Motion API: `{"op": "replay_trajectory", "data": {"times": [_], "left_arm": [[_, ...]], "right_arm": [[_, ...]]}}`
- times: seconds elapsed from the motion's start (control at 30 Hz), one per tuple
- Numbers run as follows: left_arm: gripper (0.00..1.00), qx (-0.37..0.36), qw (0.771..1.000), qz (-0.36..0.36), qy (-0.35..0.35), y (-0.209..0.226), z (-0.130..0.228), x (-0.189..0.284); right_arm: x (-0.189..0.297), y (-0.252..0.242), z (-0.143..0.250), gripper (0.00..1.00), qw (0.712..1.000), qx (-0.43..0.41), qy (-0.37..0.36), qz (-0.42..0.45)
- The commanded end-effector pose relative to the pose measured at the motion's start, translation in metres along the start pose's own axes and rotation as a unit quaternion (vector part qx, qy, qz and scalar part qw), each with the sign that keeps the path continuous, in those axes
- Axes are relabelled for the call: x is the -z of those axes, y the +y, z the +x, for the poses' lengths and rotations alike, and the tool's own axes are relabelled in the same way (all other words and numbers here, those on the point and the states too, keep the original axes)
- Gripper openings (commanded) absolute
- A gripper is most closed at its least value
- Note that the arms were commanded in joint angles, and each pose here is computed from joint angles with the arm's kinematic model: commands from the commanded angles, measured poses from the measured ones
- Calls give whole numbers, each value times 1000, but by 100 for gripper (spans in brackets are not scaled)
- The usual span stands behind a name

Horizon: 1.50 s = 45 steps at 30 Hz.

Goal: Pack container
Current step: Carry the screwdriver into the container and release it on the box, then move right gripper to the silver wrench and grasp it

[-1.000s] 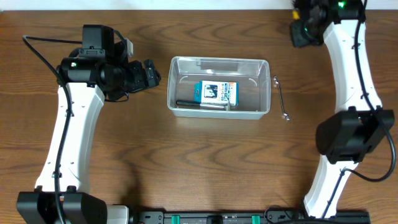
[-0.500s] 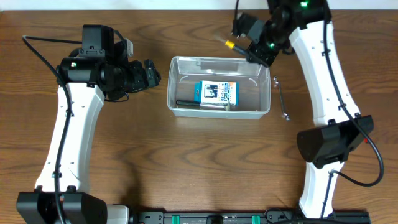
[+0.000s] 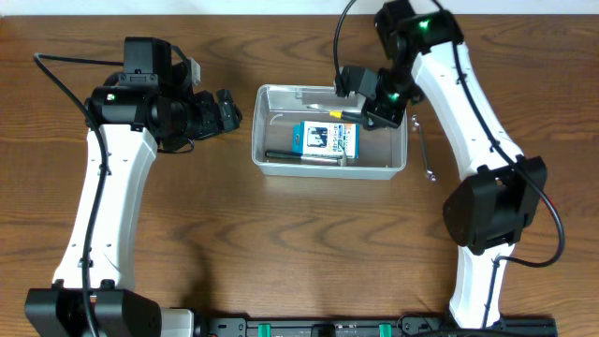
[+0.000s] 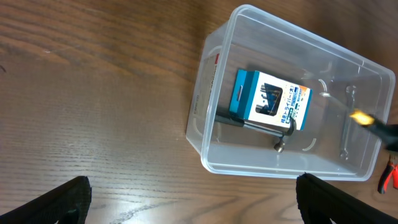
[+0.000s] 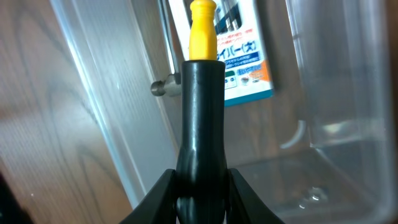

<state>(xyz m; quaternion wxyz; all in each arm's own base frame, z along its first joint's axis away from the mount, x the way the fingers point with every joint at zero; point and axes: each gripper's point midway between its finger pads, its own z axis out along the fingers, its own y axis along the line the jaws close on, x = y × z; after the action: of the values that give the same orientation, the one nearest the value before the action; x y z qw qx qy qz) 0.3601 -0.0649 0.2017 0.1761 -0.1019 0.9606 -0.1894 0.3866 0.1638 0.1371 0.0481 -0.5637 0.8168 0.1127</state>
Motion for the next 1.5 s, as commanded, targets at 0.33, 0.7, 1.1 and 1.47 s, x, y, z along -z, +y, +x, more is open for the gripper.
{"op": "replay_trajectory", "data": {"times": [0.33,0.7,1.1,1.47], "left_arm": [[98,-2,1000,-3,-3,0,0,2],[98,-2,1000,-3,-3,0,0,2],[98,-2,1000,-3,-3,0,0,2],[98,-2,1000,-3,-3,0,0,2]], "right_arm": [[-39,3,-1,6,1000,-17,-8,-14],[-41,-2,-20,62,999,-2,-32,8],[-38,6,-28,99,999,-42,-31,4],[94,-54,-1,99,913,-360,-99,165]]}}
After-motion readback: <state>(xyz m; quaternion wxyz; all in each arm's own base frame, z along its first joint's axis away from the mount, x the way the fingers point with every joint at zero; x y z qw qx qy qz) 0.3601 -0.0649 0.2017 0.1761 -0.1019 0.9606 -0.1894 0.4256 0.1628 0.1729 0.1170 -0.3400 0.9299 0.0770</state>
